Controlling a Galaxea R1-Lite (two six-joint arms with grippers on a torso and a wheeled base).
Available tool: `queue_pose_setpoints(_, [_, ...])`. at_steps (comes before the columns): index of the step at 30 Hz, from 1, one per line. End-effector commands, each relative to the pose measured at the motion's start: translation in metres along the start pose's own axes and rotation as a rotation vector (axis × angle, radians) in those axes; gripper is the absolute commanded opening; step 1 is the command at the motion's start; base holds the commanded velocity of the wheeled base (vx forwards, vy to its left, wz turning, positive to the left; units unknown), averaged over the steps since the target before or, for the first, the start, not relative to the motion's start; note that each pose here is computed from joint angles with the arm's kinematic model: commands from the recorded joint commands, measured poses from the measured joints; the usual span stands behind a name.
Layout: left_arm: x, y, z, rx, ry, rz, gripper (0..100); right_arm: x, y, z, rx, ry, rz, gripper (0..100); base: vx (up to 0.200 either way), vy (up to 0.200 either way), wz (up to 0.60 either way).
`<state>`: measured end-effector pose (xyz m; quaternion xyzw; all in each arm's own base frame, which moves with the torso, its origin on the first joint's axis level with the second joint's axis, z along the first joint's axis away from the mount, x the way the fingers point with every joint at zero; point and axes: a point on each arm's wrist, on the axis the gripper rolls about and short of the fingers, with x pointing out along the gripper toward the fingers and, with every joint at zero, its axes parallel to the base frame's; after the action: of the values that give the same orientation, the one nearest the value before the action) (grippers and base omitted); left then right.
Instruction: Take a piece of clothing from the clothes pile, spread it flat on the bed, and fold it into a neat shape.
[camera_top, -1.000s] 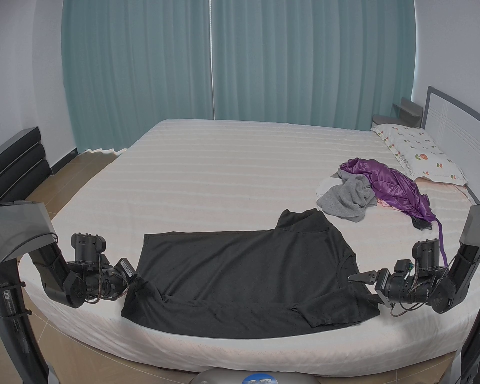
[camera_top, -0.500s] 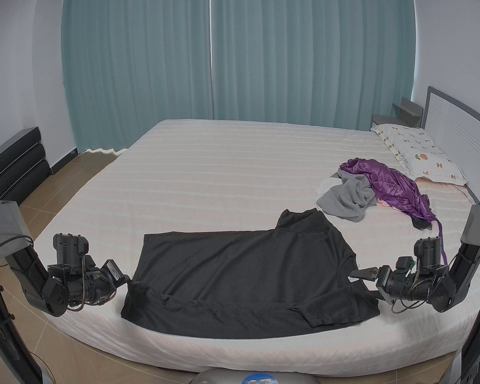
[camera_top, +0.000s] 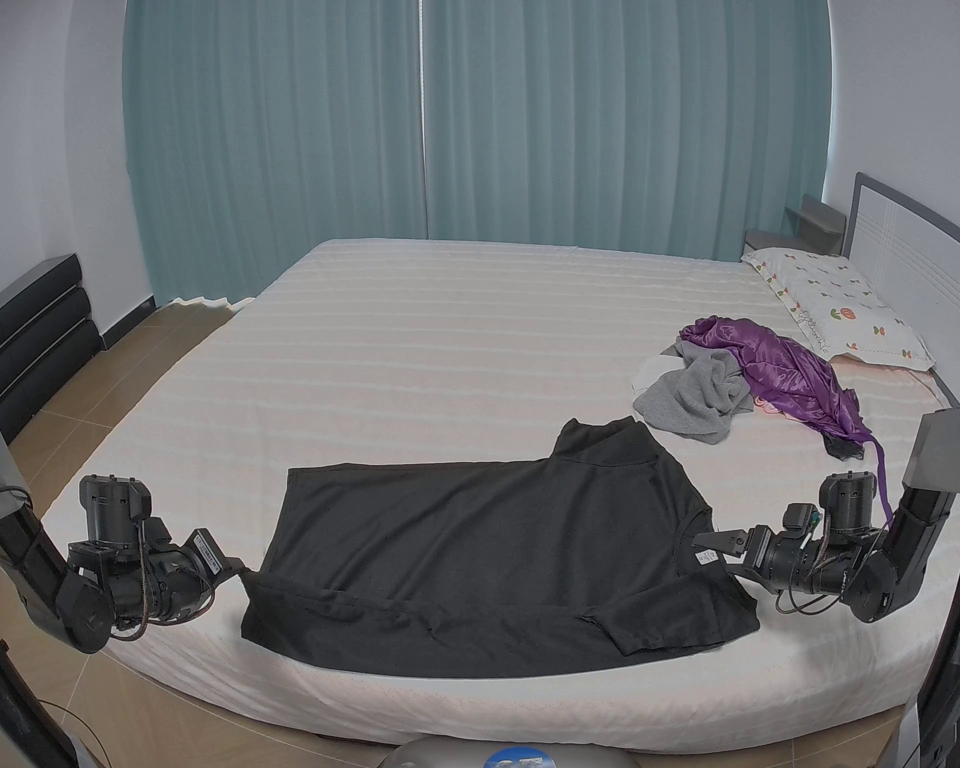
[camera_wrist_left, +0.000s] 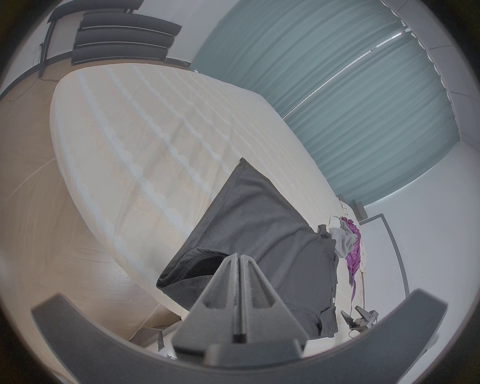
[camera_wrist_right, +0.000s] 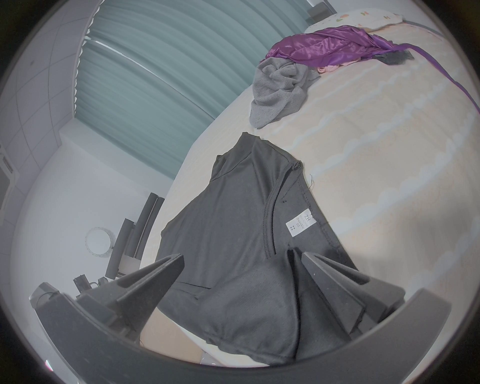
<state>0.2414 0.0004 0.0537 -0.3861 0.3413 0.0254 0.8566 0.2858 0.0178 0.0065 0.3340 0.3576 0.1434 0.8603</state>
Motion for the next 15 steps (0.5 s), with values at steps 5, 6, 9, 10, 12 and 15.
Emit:
queue_pose_setpoints(5, [-0.002,-0.001,0.0,-0.001,-0.003,-0.005,0,0.014,-0.008,-0.005,-0.024,0.042,-0.009,100,0.0,0.0,0.0])
queue_pose_setpoints(6, [-0.001,0.0,0.0,-0.002,-0.001,-0.003,0,0.02,-0.013,-0.009,-0.047,0.064,-0.017,100,0.0,0.0,0.0])
queue_pose_setpoints(9, [-0.001,0.0,0.0,-0.001,0.002,-0.004,0,0.027,-0.019,-0.015,-0.082,0.089,-0.025,100,0.0,0.0,0.0])
queue_pose_setpoints(10, [-0.001,0.0,0.0,-0.002,0.001,-0.003,0,0.029,-0.021,-0.016,-0.081,0.096,-0.029,100,0.0,0.0,0.0])
queue_pose_setpoints(12, [-0.001,0.0,0.0,-0.002,0.0,-0.004,0,0.032,-0.022,-0.018,-0.083,0.103,-0.031,100,0.0,0.0,0.0])
queue_pose_setpoints(15, [0.0,-0.001,0.001,-0.001,-0.001,-0.005,0,0.035,-0.025,-0.02,-0.095,0.113,-0.035,100,0.0,0.0,0.0])
